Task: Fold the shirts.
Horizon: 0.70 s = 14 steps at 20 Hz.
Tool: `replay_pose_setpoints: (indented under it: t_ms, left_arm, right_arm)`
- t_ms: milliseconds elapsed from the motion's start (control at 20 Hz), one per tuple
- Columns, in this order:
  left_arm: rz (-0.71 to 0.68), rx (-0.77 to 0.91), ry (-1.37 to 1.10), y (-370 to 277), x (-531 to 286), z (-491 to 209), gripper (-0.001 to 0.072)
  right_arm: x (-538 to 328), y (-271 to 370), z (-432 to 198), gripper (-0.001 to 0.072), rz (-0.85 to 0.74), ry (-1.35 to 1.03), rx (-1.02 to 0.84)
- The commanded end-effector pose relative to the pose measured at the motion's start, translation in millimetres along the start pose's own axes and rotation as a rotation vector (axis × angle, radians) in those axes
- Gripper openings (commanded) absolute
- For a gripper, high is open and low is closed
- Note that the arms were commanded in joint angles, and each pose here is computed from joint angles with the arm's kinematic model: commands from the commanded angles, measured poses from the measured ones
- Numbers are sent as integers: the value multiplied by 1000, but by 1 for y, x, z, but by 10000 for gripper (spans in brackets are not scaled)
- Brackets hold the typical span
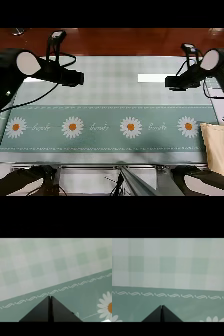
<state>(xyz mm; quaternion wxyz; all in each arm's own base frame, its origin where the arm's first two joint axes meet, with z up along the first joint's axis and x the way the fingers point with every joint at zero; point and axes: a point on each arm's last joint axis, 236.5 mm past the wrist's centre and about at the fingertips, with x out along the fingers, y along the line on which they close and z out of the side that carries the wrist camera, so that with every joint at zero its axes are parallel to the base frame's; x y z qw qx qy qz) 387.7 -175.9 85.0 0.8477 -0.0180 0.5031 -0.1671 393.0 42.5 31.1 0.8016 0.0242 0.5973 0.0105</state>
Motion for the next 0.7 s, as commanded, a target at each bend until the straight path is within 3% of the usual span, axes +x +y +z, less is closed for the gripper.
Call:
replay_pose_setpoints:
  t_ms: [0,650]
  left_arm:
    - [80,-1,50,15,13,-9,26]
    - [81,-1,50,16,13,-9,26]
  right_arm:
    - [17,-7,-16,21,-90,72,-30]
    - [15,-9,-18,21,-96,82,-29]
